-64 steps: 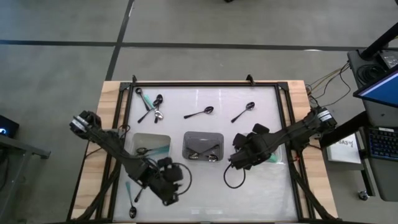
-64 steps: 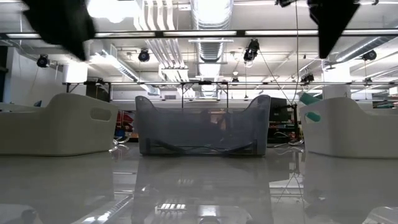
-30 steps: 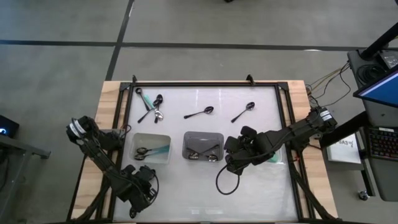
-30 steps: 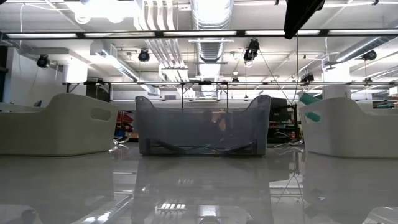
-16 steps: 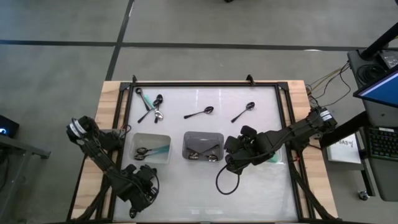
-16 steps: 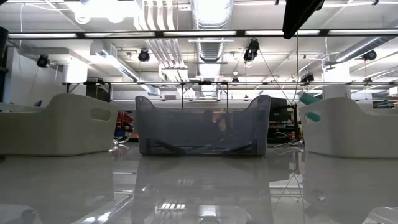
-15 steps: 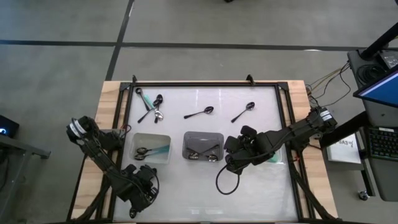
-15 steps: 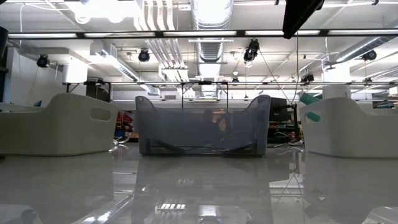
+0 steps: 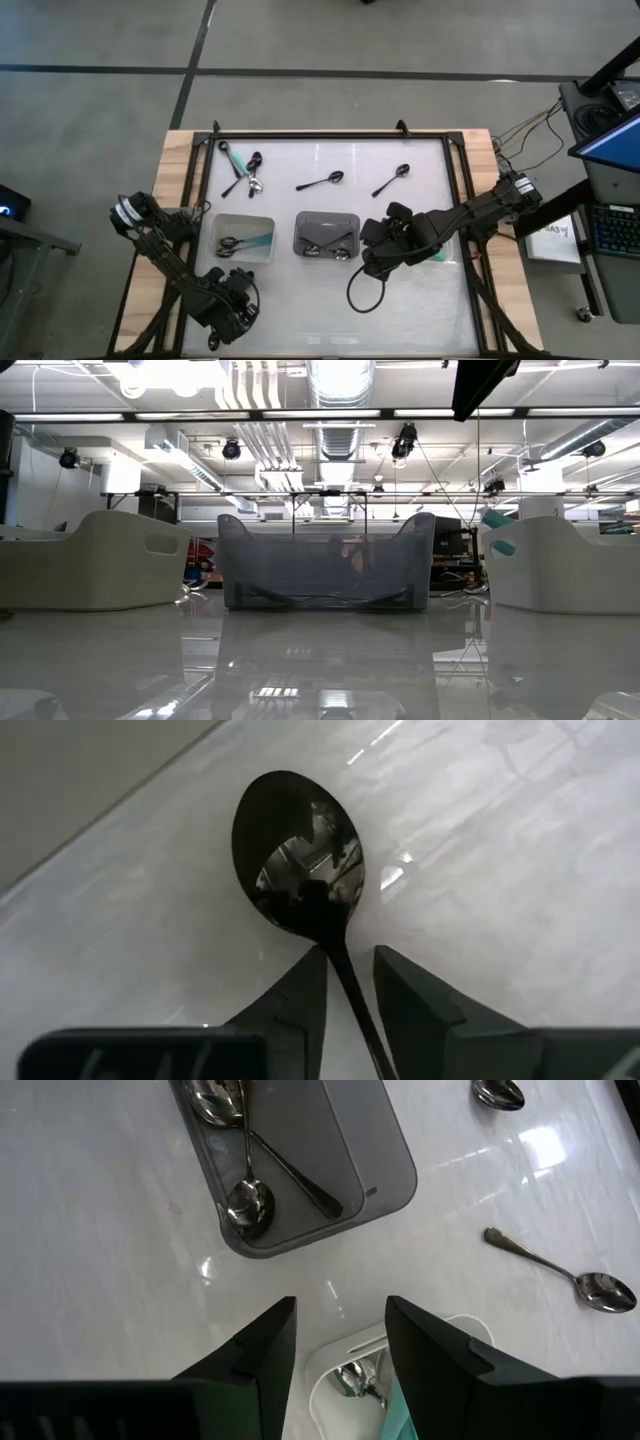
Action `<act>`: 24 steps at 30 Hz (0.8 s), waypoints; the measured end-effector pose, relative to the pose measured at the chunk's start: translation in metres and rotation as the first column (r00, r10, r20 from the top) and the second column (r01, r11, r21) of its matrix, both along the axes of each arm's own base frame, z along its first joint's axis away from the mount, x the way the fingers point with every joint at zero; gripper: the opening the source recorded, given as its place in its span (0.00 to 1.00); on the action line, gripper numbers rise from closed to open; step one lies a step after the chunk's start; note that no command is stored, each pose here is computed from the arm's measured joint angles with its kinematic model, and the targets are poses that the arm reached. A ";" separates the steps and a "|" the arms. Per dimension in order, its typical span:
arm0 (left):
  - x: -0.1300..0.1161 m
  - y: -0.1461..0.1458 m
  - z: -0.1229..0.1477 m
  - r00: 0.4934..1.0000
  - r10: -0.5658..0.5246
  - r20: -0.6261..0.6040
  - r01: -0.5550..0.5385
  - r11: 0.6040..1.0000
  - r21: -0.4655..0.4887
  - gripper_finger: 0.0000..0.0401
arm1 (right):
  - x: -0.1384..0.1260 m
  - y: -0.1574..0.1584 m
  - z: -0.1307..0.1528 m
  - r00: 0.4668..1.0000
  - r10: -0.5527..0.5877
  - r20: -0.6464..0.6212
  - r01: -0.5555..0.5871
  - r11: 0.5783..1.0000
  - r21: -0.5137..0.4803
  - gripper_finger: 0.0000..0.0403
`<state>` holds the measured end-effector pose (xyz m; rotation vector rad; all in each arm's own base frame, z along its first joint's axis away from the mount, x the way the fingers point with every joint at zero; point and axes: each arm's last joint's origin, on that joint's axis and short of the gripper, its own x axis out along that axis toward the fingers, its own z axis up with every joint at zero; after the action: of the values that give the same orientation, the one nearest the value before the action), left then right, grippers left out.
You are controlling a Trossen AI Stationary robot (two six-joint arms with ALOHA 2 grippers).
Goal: Sort silverware by color (type)
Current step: Put the black spoon into the black bin
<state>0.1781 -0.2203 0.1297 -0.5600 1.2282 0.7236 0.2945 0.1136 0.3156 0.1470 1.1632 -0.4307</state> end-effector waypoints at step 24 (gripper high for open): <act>0.084 0.005 0.105 0.849 -0.458 0.262 0.352 0.862 0.365 0.00 | 0.002 -0.002 0.001 0.999 0.035 0.027 -0.033 0.996 -0.089 0.37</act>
<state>0.2619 -0.2157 0.2351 -0.1413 0.8458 0.4126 0.2967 0.1119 0.3167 0.0563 1.1149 -0.4481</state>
